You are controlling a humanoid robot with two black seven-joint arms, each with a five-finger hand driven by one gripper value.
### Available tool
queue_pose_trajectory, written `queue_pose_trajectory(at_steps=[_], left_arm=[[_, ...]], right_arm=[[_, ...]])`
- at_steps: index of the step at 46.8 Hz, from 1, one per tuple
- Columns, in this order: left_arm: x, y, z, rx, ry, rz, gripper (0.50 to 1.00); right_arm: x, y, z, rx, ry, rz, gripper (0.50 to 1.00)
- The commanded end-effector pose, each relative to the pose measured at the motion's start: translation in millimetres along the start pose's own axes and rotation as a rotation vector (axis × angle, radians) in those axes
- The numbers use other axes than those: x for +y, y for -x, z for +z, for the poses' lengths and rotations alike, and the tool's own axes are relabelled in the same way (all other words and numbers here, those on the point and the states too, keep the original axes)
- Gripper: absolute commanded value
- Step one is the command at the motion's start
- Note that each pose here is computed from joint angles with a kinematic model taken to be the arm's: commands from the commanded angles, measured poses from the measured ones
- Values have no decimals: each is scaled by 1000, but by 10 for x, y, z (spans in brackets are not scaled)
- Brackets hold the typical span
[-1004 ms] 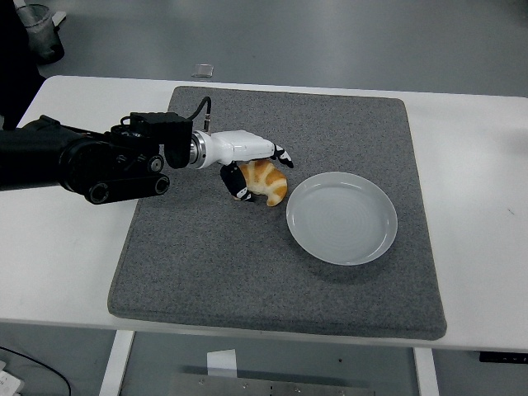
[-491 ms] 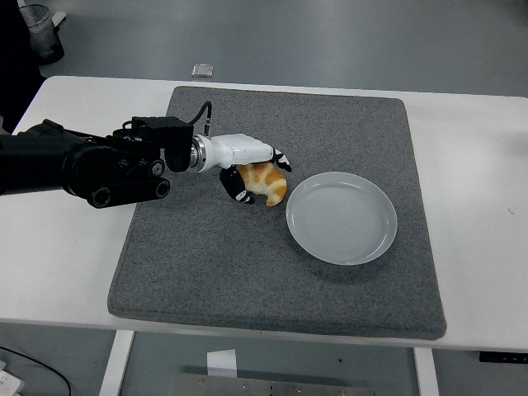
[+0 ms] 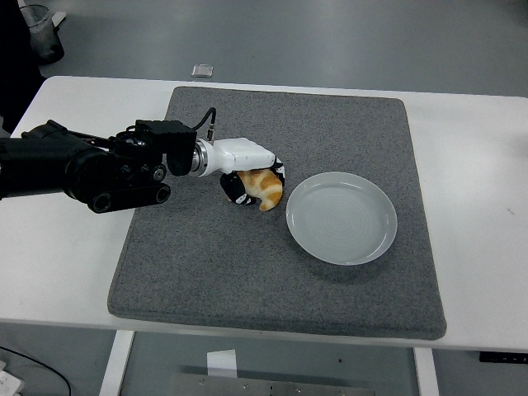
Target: Place the bread on the plate
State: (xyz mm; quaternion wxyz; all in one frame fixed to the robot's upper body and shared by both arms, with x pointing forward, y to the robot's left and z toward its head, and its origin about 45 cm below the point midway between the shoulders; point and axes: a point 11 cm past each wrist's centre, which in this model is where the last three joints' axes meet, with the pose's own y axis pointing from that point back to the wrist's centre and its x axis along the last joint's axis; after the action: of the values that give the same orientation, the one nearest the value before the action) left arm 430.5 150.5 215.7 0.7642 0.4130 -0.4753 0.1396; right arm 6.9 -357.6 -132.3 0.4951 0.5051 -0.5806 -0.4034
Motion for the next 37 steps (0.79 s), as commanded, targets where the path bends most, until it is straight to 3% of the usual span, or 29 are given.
queue_pose_trajectory(at_steps=[1, 4, 37], left_arm=[[-3, 7, 5, -6, -1, -3, 562], [-3, 8, 6, -10, 0, -4, 500], [3, -143, -73, -5, -40, 34, 500]], right_arm=[[0, -3, 0, 0, 0, 1, 932], [0, -3, 0, 0, 0, 1, 932], [0, -3, 0, 0, 0, 1, 932]])
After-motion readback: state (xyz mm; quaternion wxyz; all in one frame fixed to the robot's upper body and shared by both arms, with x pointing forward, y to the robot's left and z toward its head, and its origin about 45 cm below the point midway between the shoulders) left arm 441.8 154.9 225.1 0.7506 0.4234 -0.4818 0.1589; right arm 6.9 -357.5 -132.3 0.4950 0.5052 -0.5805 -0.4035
